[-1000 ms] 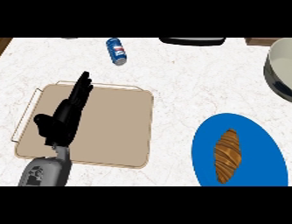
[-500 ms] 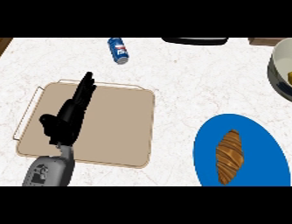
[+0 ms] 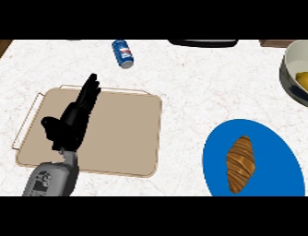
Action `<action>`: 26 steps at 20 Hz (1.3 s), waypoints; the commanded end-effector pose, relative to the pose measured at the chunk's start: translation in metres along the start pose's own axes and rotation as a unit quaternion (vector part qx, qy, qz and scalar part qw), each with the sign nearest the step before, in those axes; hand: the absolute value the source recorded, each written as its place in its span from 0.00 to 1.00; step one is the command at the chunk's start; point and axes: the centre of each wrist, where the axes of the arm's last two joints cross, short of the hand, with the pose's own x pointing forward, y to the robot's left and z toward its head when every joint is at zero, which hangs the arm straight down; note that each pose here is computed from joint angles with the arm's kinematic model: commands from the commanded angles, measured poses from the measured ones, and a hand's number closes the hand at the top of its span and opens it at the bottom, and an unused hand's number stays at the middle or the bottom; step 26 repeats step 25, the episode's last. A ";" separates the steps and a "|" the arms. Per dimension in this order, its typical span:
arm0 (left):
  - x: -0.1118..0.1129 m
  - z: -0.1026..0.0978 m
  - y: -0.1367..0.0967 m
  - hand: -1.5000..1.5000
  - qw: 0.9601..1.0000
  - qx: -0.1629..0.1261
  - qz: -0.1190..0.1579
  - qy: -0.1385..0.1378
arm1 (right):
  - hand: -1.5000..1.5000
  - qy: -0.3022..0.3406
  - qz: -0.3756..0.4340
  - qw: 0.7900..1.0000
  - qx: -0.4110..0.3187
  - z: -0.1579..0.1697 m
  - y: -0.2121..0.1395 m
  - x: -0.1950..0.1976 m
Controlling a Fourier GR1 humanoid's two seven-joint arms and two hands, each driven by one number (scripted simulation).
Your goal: Pick the lemon from the plate and place it in the bowl
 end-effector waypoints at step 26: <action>0.000 0.007 0.010 0.50 1.000 0.014 0.008 -0.007 | 0.00 0.006 -0.226 0.974 0.021 0.070 -0.063 -0.002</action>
